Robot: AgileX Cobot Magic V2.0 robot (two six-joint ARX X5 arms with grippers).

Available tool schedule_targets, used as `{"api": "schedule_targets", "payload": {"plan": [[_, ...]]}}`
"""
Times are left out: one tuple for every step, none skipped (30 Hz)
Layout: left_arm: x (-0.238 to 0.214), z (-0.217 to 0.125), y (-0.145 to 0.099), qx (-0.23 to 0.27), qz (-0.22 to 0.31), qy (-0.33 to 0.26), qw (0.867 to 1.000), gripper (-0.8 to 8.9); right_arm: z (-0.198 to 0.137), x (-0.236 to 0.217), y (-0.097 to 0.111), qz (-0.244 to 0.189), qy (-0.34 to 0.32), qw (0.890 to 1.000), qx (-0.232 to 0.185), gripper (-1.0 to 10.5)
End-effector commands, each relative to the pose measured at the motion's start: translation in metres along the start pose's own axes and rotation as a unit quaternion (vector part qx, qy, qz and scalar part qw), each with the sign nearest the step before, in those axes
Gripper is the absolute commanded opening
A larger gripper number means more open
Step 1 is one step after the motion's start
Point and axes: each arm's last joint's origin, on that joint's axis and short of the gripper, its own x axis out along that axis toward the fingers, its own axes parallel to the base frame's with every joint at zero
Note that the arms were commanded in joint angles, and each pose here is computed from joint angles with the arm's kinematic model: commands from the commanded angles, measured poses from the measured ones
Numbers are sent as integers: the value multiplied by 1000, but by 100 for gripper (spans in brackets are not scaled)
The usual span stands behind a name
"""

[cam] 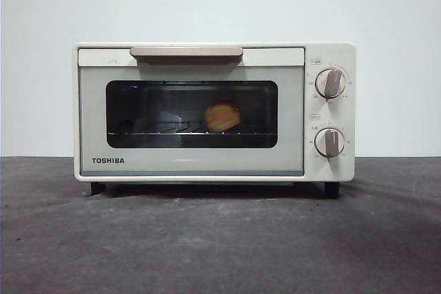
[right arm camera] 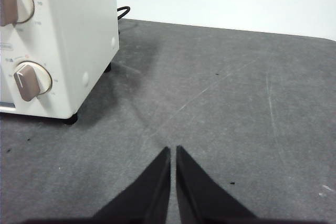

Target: The left arm flap open the oven, the right arm pick bread and place it into oven, the left arm flap close the oven

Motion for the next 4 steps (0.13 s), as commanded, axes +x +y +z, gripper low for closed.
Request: {"api": "schedule_targets", "payload": {"plan": [[2,-7,1,8,2,12,1000,13,-1,1,0,0,-3,1000,-4,15],[2,-7,1,8,2,12,1000,13,-1,1,0,0,-3,1000,-4,15],[2,-7,1,8,2,12,1000,13,-1,1,0,0,-3,1000,-4,15],[2,-7,1,8,2,12,1000,13,-1,1,0,0,-3,1000,-4,15]]}}
